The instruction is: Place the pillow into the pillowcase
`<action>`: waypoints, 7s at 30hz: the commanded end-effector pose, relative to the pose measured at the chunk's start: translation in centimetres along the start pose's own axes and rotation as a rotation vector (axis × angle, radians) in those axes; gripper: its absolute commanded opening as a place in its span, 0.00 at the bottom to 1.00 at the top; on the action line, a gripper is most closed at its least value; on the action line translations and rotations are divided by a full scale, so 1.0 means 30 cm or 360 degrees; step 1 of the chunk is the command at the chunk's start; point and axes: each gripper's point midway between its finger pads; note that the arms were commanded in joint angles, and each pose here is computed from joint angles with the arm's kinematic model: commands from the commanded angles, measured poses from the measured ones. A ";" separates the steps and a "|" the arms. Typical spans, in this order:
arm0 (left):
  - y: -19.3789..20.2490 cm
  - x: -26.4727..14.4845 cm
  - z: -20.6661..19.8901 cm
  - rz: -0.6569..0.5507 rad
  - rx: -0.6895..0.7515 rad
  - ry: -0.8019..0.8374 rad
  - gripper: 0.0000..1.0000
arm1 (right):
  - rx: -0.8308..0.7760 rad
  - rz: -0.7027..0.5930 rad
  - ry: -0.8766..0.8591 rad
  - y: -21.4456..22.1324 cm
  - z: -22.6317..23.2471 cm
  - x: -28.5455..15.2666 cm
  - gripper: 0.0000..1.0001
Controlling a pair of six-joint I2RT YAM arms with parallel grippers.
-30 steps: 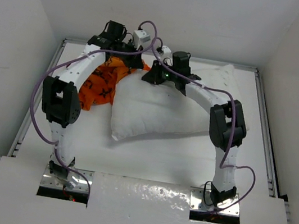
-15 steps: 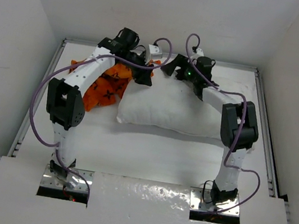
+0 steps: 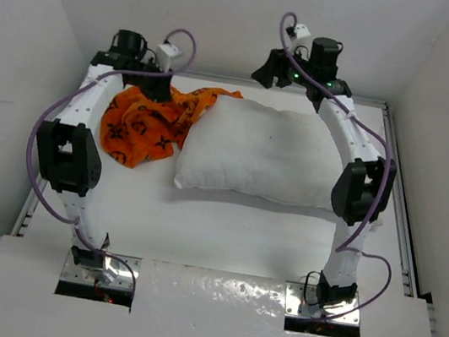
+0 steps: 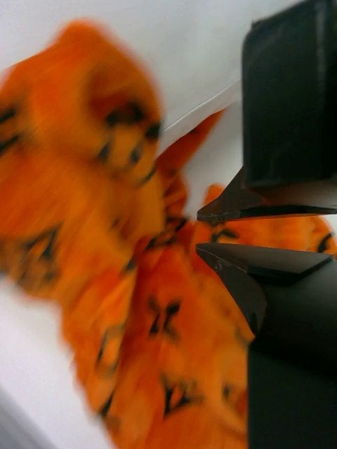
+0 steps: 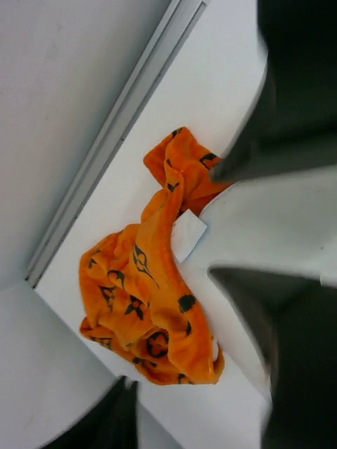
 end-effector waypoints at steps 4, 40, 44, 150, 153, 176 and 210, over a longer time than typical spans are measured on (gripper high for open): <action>0.150 0.066 -0.184 0.0294 0.0376 0.0065 0.42 | -0.0409 0.0323 0.0027 0.216 0.161 0.104 0.99; 0.102 0.234 -0.216 0.0069 0.0232 0.0149 0.00 | -0.0245 0.0051 -0.0147 0.475 -0.013 0.618 0.64; 0.048 0.169 -0.222 0.0032 0.0283 0.0192 0.00 | -0.0259 0.0064 -0.0094 0.470 -0.024 0.596 0.00; -0.408 0.226 -0.288 -0.0218 -0.0188 0.0051 0.00 | 0.0223 0.0128 0.0534 0.646 -0.054 0.136 0.00; -0.295 0.287 -0.322 -0.0016 -0.0031 0.0060 0.01 | 0.0163 0.0201 0.0368 0.699 0.040 0.156 0.00; -0.702 0.215 -0.243 -0.0741 -0.0105 0.0205 0.91 | 0.0433 -0.0194 0.0384 0.023 -0.265 -0.043 0.99; -0.712 0.471 -0.064 -0.0732 0.0192 -0.0352 0.00 | 0.0187 0.0413 -0.0114 0.530 0.074 0.141 0.00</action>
Point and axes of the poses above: each gripper's point midway between its finger pads, its own x axis out along the fingers, its own z axis along the line the jaws close on, y = z × x, and after that the axes turned 13 degrees about x, right-handed
